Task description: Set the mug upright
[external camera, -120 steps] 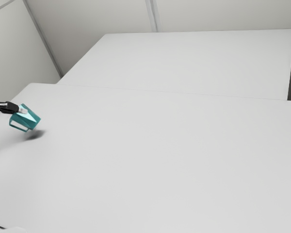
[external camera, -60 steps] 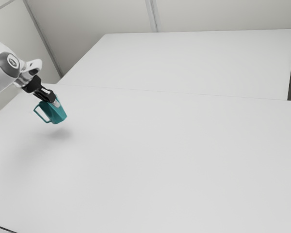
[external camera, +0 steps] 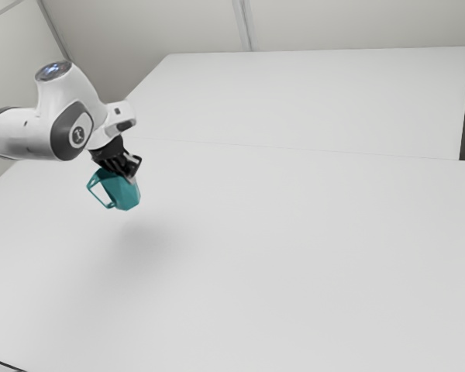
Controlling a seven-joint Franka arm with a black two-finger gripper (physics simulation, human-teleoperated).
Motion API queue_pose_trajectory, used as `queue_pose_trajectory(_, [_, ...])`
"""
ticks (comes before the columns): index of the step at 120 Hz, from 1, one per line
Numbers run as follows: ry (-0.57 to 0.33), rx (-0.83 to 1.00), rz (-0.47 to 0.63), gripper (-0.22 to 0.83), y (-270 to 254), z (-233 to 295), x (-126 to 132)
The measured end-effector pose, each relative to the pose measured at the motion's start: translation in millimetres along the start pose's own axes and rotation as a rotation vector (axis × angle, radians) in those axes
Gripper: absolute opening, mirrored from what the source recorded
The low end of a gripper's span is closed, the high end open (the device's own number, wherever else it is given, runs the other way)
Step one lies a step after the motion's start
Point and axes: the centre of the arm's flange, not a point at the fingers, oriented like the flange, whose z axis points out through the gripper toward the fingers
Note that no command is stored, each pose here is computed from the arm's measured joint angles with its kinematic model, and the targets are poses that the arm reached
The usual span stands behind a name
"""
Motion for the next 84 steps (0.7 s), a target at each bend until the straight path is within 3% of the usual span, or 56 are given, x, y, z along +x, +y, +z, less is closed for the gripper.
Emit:
queue_pose_trajectory(44, [-0.04,0.088,-0.278,-0.17,31,48,-15])
queue_pose_trajectory(84, [-0.079,0.155,-0.413,-0.17,53,98,-17])
